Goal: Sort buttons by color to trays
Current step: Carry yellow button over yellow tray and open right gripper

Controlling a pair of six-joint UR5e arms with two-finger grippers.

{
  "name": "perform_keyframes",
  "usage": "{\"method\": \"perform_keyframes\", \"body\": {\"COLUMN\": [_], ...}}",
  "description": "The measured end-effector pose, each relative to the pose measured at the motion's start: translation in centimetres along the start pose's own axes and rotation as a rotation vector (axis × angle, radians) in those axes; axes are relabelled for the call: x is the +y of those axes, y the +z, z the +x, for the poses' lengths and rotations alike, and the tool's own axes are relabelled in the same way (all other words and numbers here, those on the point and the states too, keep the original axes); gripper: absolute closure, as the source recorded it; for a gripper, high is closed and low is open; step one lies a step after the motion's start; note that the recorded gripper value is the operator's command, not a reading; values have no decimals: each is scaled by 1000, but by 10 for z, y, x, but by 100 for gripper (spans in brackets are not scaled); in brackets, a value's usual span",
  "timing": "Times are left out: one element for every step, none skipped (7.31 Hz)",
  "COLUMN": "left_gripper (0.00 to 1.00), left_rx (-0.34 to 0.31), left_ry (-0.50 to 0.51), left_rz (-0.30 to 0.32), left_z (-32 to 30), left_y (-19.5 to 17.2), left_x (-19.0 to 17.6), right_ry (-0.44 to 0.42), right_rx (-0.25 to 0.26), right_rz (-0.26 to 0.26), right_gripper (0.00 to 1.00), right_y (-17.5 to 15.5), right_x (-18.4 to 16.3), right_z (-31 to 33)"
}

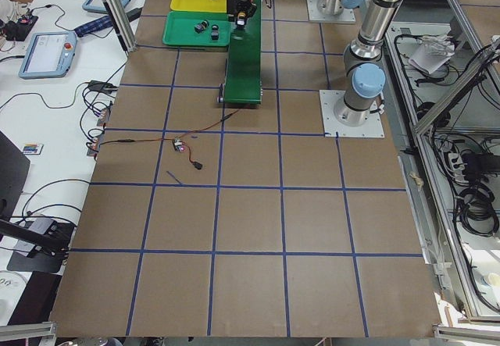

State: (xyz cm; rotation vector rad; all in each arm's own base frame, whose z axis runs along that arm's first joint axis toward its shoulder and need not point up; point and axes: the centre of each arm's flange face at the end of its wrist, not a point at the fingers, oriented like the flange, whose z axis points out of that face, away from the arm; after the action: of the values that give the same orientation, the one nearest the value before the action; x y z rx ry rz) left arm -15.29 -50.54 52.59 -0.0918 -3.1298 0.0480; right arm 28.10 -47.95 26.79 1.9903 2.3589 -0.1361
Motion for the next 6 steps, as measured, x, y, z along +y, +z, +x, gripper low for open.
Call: {"method": "perform_keyframes", "body": {"left_gripper": [0, 0, 0, 0, 0, 0], "left_rx": [-1, -1, 0, -1, -4, -8], "left_ry": [-3, -4, -5, -4, -2, 1], "left_rz": [1, 2, 2, 1, 1, 1], "left_z": [0, 0, 0, 0, 0, -1], "left_y": [-2, -2, -1, 0, 1, 1], "left_x": [1, 2, 1, 1, 0, -1], "right_ry": [-2, -24, -68, -118, -182, -270], "right_rx": [4, 12, 15, 18, 12, -6], "right_rz": [4, 7, 9, 8, 6, 12], "right_gripper": [100, 100, 100, 100, 100, 100], "right_y": [-14, -32, -47, -54, -53, -54], "right_x": [-4, -12, -30, -66, -105, -138], "right_z": [-10, -24, -39, -55, -68, -79]}}
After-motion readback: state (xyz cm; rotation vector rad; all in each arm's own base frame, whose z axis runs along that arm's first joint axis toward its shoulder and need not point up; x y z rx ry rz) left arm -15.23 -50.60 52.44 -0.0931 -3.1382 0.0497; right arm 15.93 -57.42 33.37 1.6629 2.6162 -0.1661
